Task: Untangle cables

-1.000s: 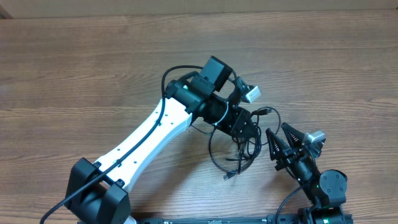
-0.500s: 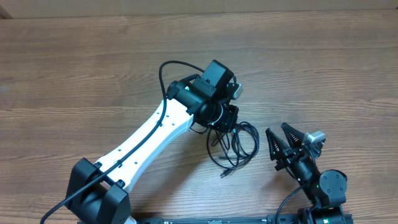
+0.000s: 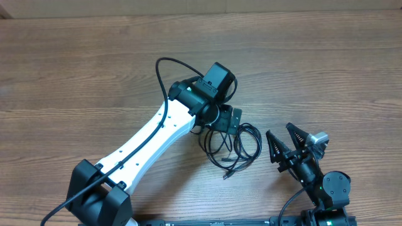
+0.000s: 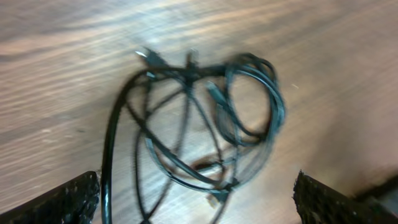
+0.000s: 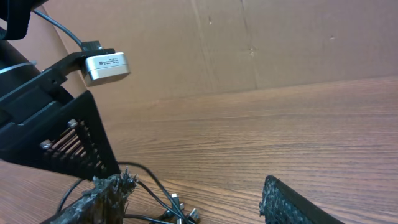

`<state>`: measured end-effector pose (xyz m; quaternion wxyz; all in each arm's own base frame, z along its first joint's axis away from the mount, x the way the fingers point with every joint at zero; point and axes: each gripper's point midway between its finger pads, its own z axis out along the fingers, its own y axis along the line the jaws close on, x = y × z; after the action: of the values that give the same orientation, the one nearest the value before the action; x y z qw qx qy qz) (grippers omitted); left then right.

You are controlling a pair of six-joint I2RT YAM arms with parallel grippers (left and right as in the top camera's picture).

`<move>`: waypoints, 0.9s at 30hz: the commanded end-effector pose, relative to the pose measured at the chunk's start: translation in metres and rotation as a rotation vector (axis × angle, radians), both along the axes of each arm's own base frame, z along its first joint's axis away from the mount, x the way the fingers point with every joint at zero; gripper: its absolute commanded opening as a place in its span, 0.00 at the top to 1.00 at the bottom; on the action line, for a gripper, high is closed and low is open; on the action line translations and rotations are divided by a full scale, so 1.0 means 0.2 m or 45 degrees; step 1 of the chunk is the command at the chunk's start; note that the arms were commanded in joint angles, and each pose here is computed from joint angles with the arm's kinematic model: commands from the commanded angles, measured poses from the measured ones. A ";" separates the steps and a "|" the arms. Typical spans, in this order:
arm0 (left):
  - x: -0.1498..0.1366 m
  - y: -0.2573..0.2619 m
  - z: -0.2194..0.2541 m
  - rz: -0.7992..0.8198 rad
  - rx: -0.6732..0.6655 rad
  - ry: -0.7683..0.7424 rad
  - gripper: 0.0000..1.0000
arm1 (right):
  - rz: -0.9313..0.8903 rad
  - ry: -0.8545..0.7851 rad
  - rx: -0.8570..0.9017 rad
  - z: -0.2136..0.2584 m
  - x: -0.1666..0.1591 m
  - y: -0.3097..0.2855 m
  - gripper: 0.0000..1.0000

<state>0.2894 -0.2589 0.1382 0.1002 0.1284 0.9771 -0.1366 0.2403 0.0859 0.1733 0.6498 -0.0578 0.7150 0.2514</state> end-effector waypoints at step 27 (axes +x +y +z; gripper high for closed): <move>0.05 -0.05 0.01 -0.326 0.217 -0.271 0.00 | -0.236 0.136 0.155 -0.08 0.05 -0.14 0.20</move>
<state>0.2982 -0.2587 0.1394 0.1677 0.2286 0.9576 -0.0504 0.2467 0.0687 0.1602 0.6336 0.0147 0.7354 0.2399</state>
